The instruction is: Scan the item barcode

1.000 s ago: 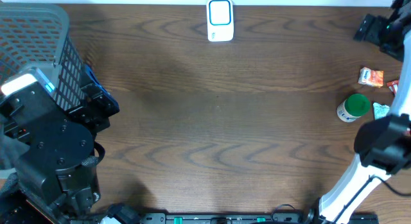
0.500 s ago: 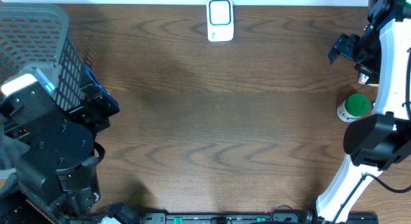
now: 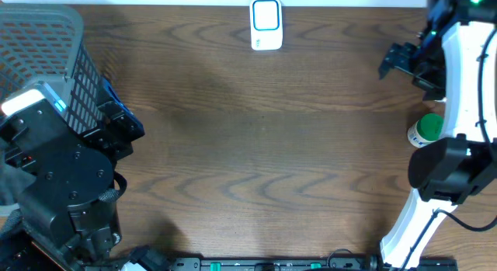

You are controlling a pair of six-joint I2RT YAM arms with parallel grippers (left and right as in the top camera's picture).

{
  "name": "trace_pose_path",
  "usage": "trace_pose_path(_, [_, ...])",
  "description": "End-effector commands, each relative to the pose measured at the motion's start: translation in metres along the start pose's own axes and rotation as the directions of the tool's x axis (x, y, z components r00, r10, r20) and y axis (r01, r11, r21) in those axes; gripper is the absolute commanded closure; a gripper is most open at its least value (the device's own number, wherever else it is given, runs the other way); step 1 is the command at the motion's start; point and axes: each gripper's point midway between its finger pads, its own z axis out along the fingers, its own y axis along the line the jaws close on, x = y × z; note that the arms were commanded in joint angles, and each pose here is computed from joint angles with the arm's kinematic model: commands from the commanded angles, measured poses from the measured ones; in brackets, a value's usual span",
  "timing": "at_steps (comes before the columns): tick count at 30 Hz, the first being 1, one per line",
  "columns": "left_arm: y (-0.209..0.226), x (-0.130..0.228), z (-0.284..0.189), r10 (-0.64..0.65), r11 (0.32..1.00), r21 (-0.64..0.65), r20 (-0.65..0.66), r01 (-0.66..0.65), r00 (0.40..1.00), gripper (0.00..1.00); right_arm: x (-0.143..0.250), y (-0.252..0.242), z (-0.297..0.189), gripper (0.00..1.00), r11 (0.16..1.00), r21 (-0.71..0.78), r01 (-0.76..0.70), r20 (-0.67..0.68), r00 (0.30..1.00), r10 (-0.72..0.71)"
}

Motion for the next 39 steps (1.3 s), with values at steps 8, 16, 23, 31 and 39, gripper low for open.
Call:
trace_pose_path(8, [0.004, -0.002, 0.001, 0.000, 1.000, -0.025, 0.012, 0.000, 1.000, 0.02, 0.074, 0.072, -0.085, 0.01, 0.939, -0.193, 0.286, 0.168, 0.952, -0.255])
trace_pose_path(16, [0.004, -0.002, 0.001, 0.000, 1.000, -0.025, 0.012, 0.000, 1.000, 0.02, 0.151, 0.119, -0.133, 0.01, 0.803, -0.391, 0.450, 0.216, 0.893, -0.395])
trace_pose_path(23, [0.004, -0.002, 0.001, 0.000, 1.000, -0.025, 0.012, 0.000, 1.000, 0.02, 0.183, 0.127, -0.153, 0.01, 0.740, -0.438, 0.511, 0.253, 0.860, -0.444])
trace_pose_path(31, [0.004, -0.002, 0.001, 0.000, 1.000, -0.025, 0.012, 0.000, 1.000, 0.02, 0.183, 0.126, -0.153, 0.01, 0.753, -0.439, 0.490, 0.244, 0.872, -0.425])
trace_pose_path(39, [0.004, -0.002, 0.001, 0.000, 1.000, -0.025, 0.012, 0.000, 1.000, 0.02, 0.182, 0.126, -0.156, 0.01, 0.766, -0.442, 0.466, 0.250, 0.885, -0.393])
